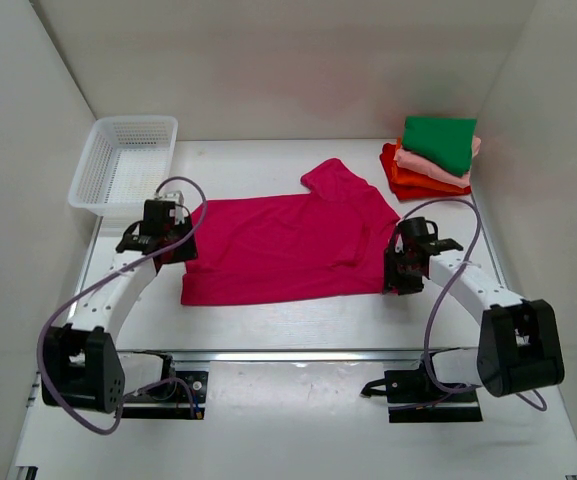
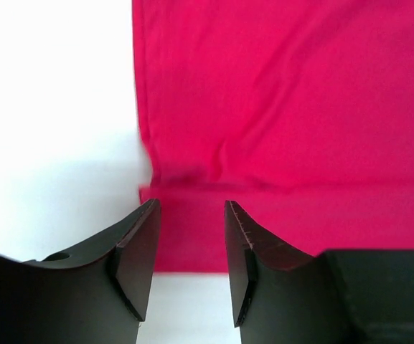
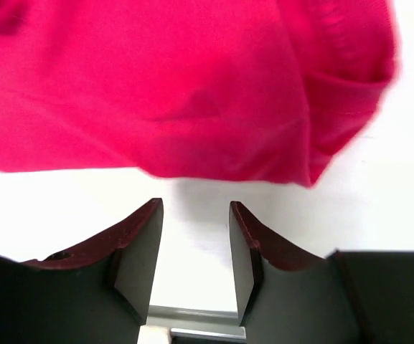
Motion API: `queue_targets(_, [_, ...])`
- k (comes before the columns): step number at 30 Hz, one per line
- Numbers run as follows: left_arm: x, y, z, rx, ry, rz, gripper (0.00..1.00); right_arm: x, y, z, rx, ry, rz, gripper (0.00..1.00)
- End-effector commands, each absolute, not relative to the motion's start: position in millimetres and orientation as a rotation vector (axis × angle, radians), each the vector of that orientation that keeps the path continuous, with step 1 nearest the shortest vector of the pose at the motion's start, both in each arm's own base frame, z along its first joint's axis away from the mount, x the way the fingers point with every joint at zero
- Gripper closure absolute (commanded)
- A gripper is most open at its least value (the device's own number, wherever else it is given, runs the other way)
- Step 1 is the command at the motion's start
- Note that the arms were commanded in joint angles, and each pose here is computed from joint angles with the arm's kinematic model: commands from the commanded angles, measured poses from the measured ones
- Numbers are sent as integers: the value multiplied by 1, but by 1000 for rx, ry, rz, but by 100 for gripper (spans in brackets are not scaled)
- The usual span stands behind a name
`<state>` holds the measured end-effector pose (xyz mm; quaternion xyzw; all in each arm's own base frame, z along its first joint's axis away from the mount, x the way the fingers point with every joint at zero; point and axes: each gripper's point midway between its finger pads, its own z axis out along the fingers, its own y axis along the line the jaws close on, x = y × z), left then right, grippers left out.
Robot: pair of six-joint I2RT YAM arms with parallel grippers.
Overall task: Fold and stack the t-shirts
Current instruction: Fold the flattened tshirt in 1/3 of the way, then grap the side of the flattened tshirt furthest away from the robot with both arms
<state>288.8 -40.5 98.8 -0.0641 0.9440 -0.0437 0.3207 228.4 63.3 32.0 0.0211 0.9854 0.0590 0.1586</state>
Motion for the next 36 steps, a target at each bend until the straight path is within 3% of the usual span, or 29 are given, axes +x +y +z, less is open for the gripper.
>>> queue_targets(1, [328,-42,117,-133,2407,-102,49,254,57,72,80,2681,155,60])
queue_targets(7, [385,-39,107,-230,2381,-83,49,320,63,141,0,2471,166,60])
queue_targets(13, [436,-28,90,-293,2382,-29,50,390,92,162,-72,2413,207,59])
queue_targets(19, [479,-21,79,-326,2382,9,47,444,111,159,-125,2363,253,61])
queue_targets(29, [495,-20,45,-335,2422,26,46,549,119,128,-144,2323,227,61])
queue_targets(36, [507,-19,49,-349,2409,0,55,599,119,118,-107,2263,290,58])
